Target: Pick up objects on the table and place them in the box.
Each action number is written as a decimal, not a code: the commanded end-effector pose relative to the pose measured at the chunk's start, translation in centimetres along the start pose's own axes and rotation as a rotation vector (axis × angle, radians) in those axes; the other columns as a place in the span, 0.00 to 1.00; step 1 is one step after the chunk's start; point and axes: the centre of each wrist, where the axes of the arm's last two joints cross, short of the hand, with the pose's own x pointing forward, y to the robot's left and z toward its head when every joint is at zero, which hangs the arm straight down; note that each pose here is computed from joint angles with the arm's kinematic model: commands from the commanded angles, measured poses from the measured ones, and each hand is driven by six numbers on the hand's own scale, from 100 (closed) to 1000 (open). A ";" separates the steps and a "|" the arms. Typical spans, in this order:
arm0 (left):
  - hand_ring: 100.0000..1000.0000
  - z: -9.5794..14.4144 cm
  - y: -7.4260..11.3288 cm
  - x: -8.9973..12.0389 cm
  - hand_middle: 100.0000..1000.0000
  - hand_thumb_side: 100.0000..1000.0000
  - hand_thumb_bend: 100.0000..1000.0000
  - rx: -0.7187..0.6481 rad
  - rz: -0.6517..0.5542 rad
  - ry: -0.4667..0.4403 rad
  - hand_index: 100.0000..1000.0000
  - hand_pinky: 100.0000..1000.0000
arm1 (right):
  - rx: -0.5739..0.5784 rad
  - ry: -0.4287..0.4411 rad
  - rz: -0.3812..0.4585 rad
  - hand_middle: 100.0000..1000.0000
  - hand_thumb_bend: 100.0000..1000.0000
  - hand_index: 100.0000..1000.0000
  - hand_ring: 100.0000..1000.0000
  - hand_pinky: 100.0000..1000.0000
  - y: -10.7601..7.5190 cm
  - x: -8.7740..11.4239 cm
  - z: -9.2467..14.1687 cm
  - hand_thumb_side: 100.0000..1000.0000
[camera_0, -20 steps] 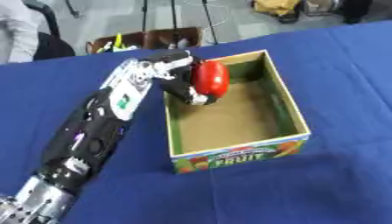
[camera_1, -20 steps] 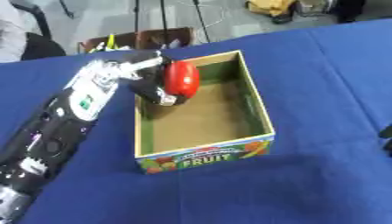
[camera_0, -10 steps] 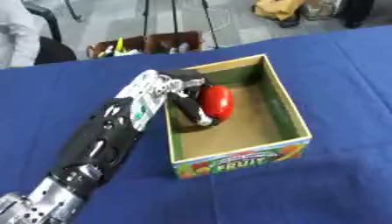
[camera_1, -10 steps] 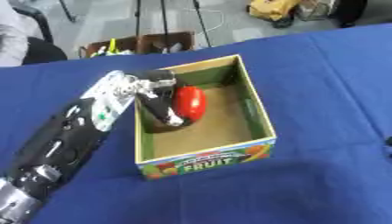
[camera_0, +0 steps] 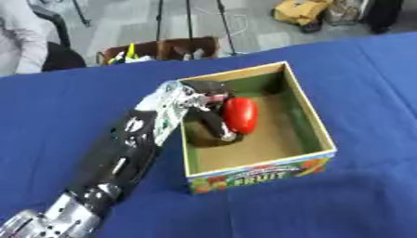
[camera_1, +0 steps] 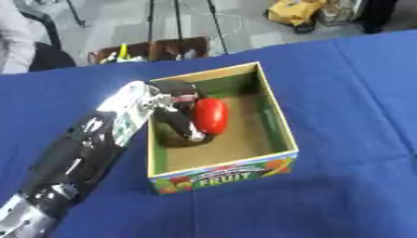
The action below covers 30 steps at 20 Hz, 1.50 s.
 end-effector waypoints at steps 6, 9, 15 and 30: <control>0.84 0.6 0.8 -0.3 0.86 0.80 0.35 0.033 -0.062 0.000 0.98 0.76 | -0.003 -0.020 0.002 0.16 0.00 0.39 0.21 0.31 -0.3 0.6 -0.1 0.79; 0.83 1.2 1.5 -0.8 0.82 0.87 0.30 0.077 -0.030 -0.024 0.95 0.76 | -0.002 -0.018 0.003 0.16 0.00 0.39 0.21 0.31 -0.3 0.5 -0.1 0.80; 0.80 3.6 3.8 -2.5 0.79 0.88 0.29 0.183 0.102 -0.081 0.93 0.72 | -0.003 -0.012 0.005 0.16 0.00 0.39 0.21 0.31 -0.4 0.5 0.0 0.79; 0.72 10.0 7.6 -3.6 0.71 0.82 0.11 0.373 0.179 -0.140 0.87 0.63 | -0.012 0.000 0.009 0.17 0.00 0.39 0.21 0.31 -0.6 0.3 0.3 0.79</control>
